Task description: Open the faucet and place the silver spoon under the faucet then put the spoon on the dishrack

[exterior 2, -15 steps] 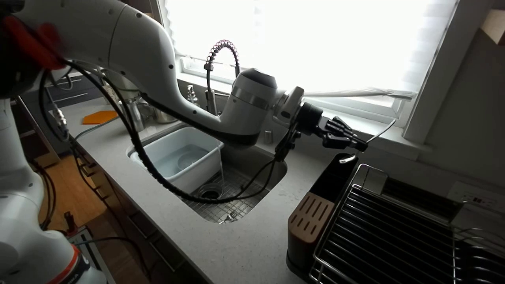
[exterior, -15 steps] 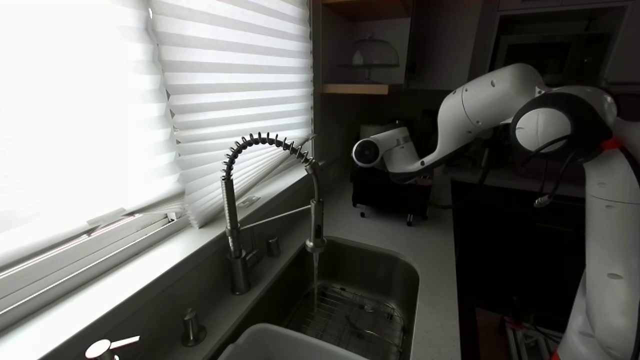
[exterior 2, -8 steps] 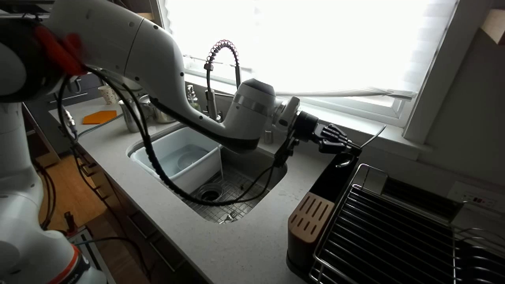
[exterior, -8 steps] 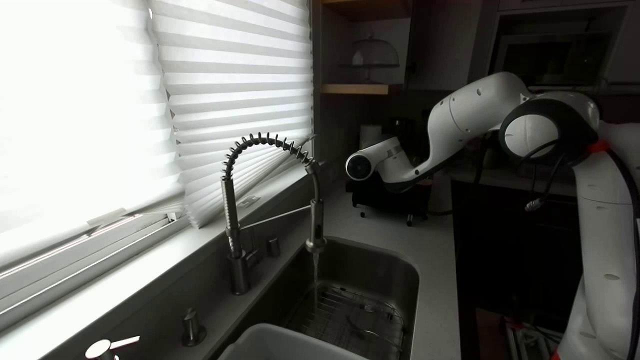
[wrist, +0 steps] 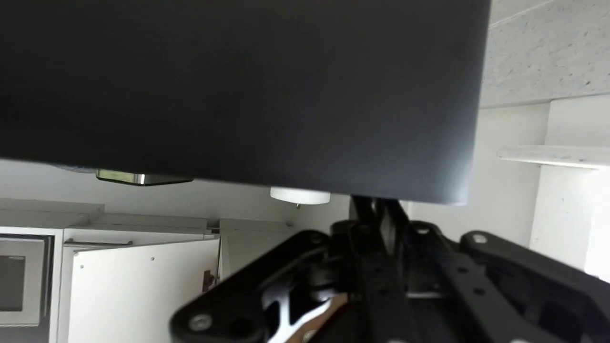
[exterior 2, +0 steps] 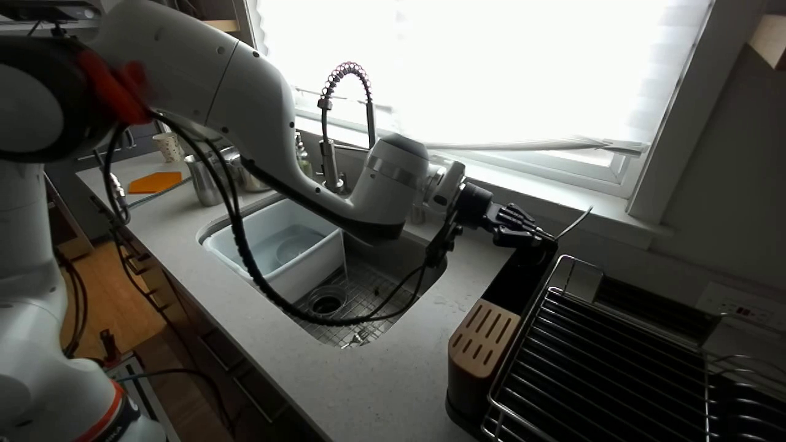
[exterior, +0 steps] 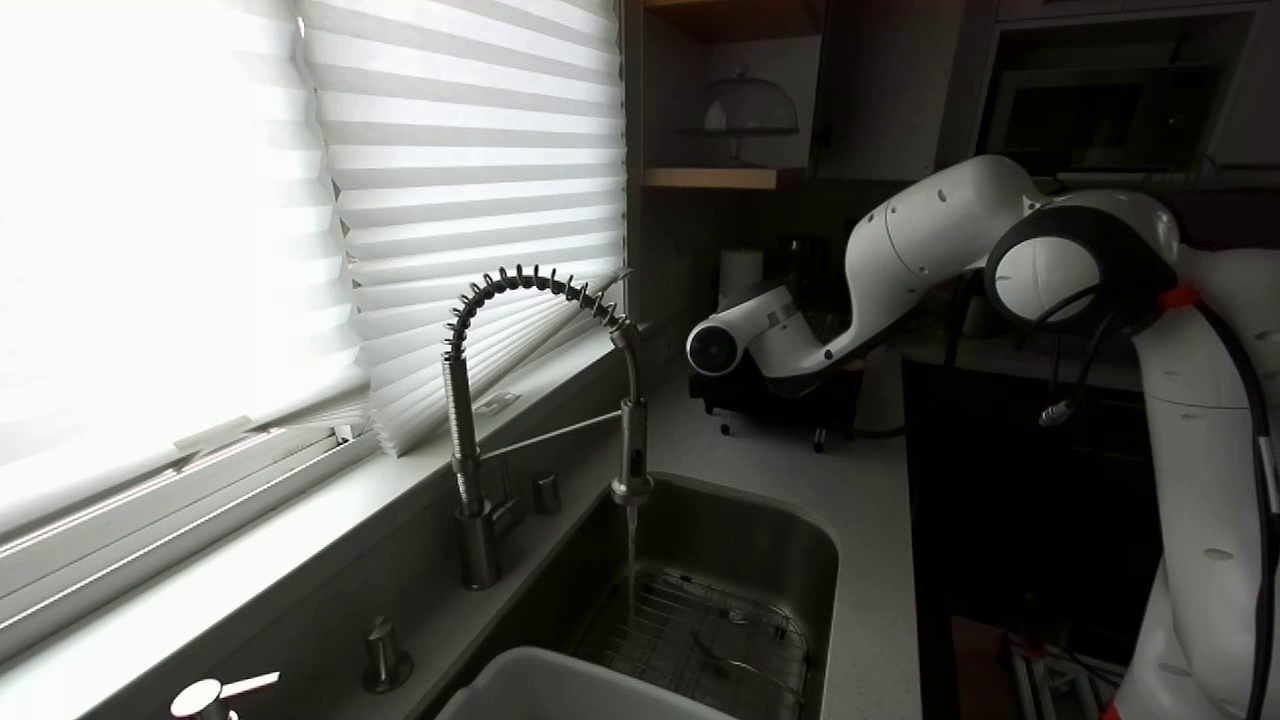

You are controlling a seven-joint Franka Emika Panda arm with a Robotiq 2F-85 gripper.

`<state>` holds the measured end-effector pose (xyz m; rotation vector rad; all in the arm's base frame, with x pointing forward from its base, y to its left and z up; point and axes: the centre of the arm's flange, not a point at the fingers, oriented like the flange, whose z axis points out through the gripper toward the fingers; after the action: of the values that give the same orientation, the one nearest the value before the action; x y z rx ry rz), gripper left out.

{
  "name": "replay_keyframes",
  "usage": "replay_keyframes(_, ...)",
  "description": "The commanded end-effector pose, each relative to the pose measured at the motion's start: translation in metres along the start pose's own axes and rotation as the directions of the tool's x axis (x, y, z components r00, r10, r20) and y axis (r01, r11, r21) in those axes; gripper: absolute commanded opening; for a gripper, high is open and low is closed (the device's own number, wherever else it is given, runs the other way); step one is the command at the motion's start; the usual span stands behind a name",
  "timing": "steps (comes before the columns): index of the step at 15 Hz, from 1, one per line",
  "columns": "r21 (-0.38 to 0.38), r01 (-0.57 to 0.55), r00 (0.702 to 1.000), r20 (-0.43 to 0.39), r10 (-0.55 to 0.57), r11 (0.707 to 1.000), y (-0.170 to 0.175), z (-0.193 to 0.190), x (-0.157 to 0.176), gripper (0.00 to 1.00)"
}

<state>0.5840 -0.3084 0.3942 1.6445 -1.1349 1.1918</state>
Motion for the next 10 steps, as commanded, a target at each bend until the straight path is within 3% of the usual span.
replay_keyframes(1,0.001,0.003,1.0,-0.019,-0.003,1.0,-0.001,0.001,-0.006,0.35)
replay_keyframes(10,0.017,-0.047,0.998,-0.05,0.048,0.999,0.009,-0.013,0.04,0.99)
